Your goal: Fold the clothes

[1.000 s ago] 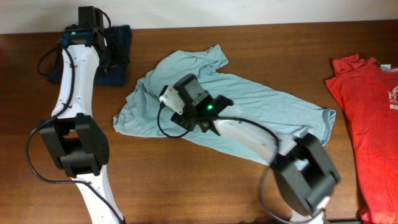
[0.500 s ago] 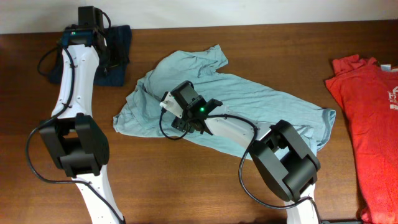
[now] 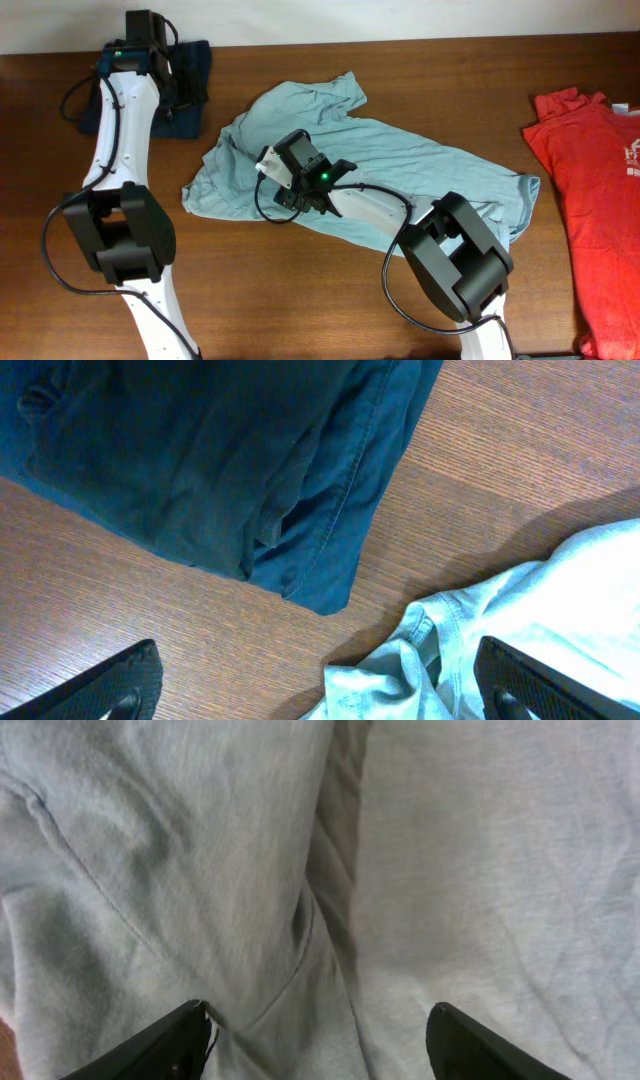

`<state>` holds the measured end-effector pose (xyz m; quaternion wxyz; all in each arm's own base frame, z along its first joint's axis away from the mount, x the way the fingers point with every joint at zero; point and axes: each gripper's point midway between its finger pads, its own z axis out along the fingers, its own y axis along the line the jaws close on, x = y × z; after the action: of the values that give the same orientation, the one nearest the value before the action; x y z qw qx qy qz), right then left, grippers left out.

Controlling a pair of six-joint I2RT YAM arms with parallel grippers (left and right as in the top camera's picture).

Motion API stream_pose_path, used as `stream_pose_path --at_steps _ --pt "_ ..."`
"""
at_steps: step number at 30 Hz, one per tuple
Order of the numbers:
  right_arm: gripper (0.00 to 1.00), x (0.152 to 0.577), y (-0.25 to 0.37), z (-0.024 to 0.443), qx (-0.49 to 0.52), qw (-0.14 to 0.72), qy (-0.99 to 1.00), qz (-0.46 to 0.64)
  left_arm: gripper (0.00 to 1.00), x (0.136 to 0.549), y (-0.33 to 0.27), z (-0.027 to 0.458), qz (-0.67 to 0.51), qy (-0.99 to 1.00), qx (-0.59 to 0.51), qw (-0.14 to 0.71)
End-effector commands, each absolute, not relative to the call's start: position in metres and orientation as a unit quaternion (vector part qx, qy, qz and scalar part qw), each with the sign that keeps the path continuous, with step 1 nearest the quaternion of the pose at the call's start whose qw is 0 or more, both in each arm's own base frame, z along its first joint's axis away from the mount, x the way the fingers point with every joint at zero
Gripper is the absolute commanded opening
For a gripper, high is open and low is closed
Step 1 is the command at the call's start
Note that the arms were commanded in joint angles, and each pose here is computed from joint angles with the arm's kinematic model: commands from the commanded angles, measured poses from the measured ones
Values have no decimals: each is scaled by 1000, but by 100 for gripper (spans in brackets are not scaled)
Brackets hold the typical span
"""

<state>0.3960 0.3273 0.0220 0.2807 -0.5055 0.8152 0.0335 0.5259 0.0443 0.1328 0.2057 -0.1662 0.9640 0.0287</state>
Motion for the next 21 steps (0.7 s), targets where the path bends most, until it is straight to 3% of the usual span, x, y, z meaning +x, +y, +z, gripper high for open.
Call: stream_pose_path --at_steps 1,13,21 --pt "74 400 326 19 -501 281 818 27 99 527 43 132 25 964 -169 205" --pt "73 385 328 13 -510 254 820 56 99 527 43 132 25 964 -169 205" --pt "74 420 301 8 -476 280 834 0 99 527 43 132 25 964 -169 206"
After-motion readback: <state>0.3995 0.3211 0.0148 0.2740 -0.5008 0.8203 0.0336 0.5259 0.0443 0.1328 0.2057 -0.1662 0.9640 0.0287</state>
